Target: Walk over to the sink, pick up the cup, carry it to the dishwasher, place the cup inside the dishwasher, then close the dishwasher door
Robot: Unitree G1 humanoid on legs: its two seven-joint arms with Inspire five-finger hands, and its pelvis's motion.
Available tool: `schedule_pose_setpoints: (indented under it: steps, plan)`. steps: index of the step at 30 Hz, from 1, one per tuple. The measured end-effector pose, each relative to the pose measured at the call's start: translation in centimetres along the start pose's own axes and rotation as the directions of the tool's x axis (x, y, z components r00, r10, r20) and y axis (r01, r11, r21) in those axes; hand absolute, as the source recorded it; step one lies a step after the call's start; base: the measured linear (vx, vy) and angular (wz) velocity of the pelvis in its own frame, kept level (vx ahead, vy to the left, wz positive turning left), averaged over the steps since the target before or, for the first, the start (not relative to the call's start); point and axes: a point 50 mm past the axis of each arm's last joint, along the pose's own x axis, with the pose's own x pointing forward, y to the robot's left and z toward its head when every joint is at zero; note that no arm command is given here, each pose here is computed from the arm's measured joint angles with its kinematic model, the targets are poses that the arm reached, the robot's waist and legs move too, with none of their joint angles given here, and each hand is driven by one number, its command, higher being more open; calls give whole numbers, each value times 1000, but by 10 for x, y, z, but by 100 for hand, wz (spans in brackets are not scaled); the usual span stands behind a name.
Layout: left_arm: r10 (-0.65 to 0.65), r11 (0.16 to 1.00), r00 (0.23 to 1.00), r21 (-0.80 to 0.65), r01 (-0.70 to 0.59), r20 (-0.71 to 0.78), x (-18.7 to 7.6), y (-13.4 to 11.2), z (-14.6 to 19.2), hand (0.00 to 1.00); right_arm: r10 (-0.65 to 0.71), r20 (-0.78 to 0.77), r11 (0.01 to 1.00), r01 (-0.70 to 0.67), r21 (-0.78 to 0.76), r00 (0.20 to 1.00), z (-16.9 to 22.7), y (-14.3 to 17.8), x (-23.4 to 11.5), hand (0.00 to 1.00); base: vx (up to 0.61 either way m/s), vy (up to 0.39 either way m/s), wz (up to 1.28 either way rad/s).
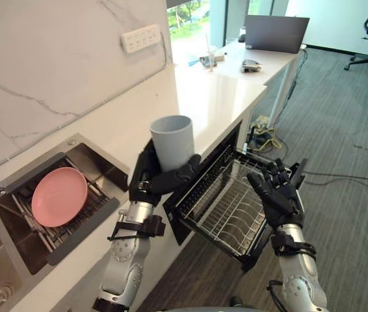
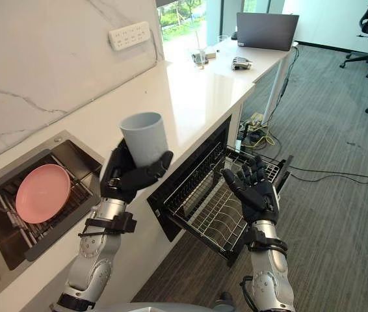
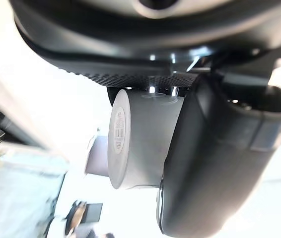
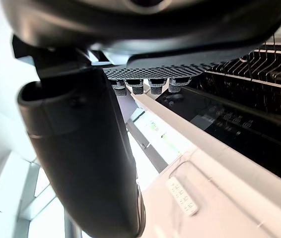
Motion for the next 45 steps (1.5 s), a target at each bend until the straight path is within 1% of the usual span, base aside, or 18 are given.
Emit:
schedule_pose_setpoints:
  steps: [1,3,4,6,8,12,16,18,21,25,30,35,39,44,45]
  plan:
    - [24,1000,1000,14,-24,10,1,1,0,0,14,6,1000,-14,16,1000,1,1,1,100,-50,-37,-21]
    - [98,990,995,103,-101,34,3,8,-2,0,81,23,995,-82,49,996,5,5,4,100,-58,-50,-26]
    - [106,986,994,129,-110,35,3,9,-4,0,97,26,994,-99,55,995,6,5,4,100,-38,-44,-15]
    - [115,973,993,201,-116,16,5,11,-13,0,173,19,984,-174,49,985,10,7,5,100,-13,-33,-5]
    - [119,970,993,215,-116,0,6,12,-18,0,212,6,977,-212,36,977,11,8,5,100,-3,-23,-4]
    - [102,969,994,231,-91,-35,4,13,-25,0,285,-8,958,-284,26,959,14,12,5,100,-7,3,1]
    - [41,973,998,230,-30,-45,4,10,-25,0,367,-40,930,-366,25,929,14,24,9,100,-44,15,3]
    - [-14,974,998,226,26,-55,4,5,-26,0,399,-60,917,-399,16,915,11,31,13,100,-39,9,8]
    - [-77,975,994,204,91,-76,3,-2,-29,0,423,-87,904,-427,-33,902,13,38,21,100,-33,8,9]
    - [-138,970,987,192,151,-83,3,-11,-30,0,421,-91,903,-427,-53,902,15,46,30,100,-17,6,10]
    - [-220,957,971,175,234,-94,3,-23,-31,0,423,-177,892,-442,-90,889,7,59,40,100,-13,4,7]
    - [-304,936,945,146,320,-120,-1,-36,-35,0,451,-239,873,-481,-83,860,-2,72,45,100,-30,3,11]
    - [-323,930,937,138,340,-131,-3,-37,-37,0,482,-285,851,-520,-74,828,-8,82,48,100,-51,4,6]
    - [-324,928,933,138,346,-160,-4,-35,-43,0,461,-334,849,-519,-104,822,-11,81,54,100,-30,1,2]
    - [-325,928,932,138,347,-161,-4,-35,-43,0,459,-337,848,-518,-109,822,-11,82,55,0,-39,-5,0]
